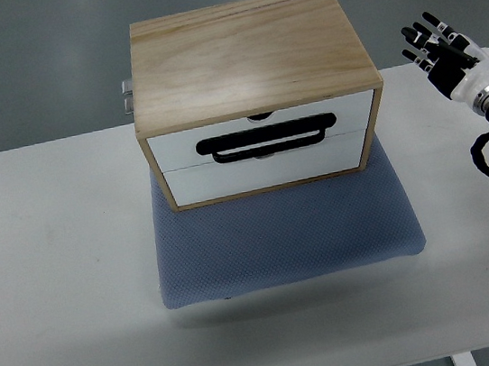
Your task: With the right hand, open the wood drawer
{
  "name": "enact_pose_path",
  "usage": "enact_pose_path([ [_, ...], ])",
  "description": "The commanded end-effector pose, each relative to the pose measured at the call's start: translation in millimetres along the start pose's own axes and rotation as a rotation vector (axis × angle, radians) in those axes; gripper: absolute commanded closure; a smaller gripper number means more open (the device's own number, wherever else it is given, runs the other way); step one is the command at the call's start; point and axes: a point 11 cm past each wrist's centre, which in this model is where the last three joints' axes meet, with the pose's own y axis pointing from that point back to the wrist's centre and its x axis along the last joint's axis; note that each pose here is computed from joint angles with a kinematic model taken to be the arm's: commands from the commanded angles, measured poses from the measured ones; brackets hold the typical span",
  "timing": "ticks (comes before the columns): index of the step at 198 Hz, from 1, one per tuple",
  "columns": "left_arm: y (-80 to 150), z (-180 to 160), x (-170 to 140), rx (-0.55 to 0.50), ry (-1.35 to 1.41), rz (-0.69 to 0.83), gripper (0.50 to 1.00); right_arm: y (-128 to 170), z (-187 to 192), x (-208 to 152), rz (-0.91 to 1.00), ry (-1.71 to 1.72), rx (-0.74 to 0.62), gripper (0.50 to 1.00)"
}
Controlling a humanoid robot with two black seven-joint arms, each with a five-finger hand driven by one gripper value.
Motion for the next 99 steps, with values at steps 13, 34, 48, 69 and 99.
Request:
enact_pose_path([
  [13,0.1,-0.8,0.8,0.001,0.003,0.003,0.5,-0.1,0.6,-1.0,-0.003,0.001,-0.001,0.556],
  [34,0.1,-0.8,1.0,0.001,0.003,0.004,0.5,-0.4,-0.1,-0.9,-0.002,0.0,0.0,0.556],
  [48,0.0,-0.7,0.3,0.001,0.004,0.001,0.5,-0.4,-0.1,-0.9,-0.002,0.0,0.0,0.556],
  [69,-0.1,-0.4,-1.8,0.0,0.005,-0.005,0.5,-0.4,-0.6,-0.9,-0.003,-0.001,0.003,0.556],
  [99,-0.1,-0.4,-1.8,0.0,0.005,-0.005,0.5,-0.4,-0.8,-1.5,-0.006,-0.001,0.003,0.556],
])
